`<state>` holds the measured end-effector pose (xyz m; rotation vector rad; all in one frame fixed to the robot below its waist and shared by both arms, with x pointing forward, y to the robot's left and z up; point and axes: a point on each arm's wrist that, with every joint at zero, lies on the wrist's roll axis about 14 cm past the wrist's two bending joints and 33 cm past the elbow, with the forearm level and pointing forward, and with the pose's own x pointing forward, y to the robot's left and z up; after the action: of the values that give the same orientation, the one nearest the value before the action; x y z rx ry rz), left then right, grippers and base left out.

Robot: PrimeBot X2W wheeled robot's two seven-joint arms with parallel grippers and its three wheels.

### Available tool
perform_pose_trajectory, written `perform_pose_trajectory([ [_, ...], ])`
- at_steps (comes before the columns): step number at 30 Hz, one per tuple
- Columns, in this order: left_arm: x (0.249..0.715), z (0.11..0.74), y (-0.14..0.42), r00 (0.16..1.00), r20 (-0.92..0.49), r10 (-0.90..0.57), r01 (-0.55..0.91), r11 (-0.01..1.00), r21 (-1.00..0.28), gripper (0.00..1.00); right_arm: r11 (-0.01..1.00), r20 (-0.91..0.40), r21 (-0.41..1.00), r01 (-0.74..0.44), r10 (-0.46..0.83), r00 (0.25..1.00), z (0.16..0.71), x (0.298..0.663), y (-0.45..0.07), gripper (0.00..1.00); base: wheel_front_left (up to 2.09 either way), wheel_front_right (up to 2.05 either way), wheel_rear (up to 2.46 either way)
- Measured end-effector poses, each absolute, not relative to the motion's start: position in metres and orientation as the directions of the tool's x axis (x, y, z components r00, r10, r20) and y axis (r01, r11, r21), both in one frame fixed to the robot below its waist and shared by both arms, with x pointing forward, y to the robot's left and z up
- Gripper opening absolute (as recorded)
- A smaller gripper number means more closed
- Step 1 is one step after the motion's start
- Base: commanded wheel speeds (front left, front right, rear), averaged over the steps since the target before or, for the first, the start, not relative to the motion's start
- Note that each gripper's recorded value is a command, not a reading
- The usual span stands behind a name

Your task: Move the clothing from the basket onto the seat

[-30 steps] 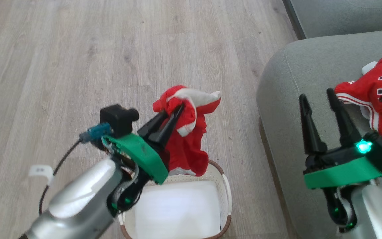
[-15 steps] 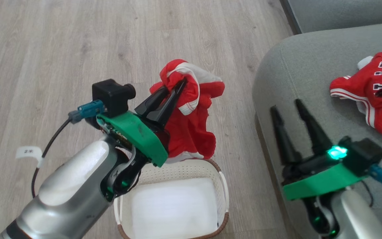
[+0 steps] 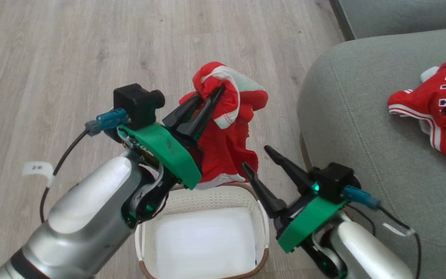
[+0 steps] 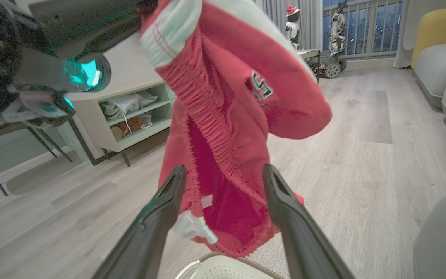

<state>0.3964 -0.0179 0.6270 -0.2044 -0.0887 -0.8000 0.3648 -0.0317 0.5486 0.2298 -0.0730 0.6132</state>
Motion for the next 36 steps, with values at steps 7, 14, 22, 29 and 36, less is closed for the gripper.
perform_pose_trajectory([
  [7,0.392,0.624,-0.018,0.697,0.142,-0.703,0.717,0.680,-0.152,0.00,0.755,0.083,0.143,-0.640,0.636,0.768,0.540,0.376,0.000,1.00,0.00,0.00,0.00],
  [14,0.387,0.630,-0.020,0.685,0.156,-0.712,0.729,0.669,-0.146,0.00,0.744,0.038,0.111,-0.659,0.659,0.751,0.531,0.387,0.013,1.00,0.00,0.00,0.00],
  [22,0.375,0.627,-0.027,0.669,0.143,-0.729,0.743,0.651,-0.156,0.00,0.737,-0.002,0.111,-0.666,0.671,0.742,0.524,0.401,0.025,1.00,0.00,0.00,0.00],
  [29,0.368,0.623,-0.031,0.662,0.128,-0.739,0.749,0.643,-0.161,0.00,0.733,-0.006,0.115,-0.670,0.675,0.737,0.526,0.409,0.032,1.00,0.00,0.00,0.00],
  [36,0.368,0.621,-0.030,0.666,0.124,-0.736,0.745,0.645,-0.171,0.00,0.720,0.061,0.123,-0.683,0.681,0.730,0.546,0.410,0.040,0.00,0.00,0.00,0.00],
])
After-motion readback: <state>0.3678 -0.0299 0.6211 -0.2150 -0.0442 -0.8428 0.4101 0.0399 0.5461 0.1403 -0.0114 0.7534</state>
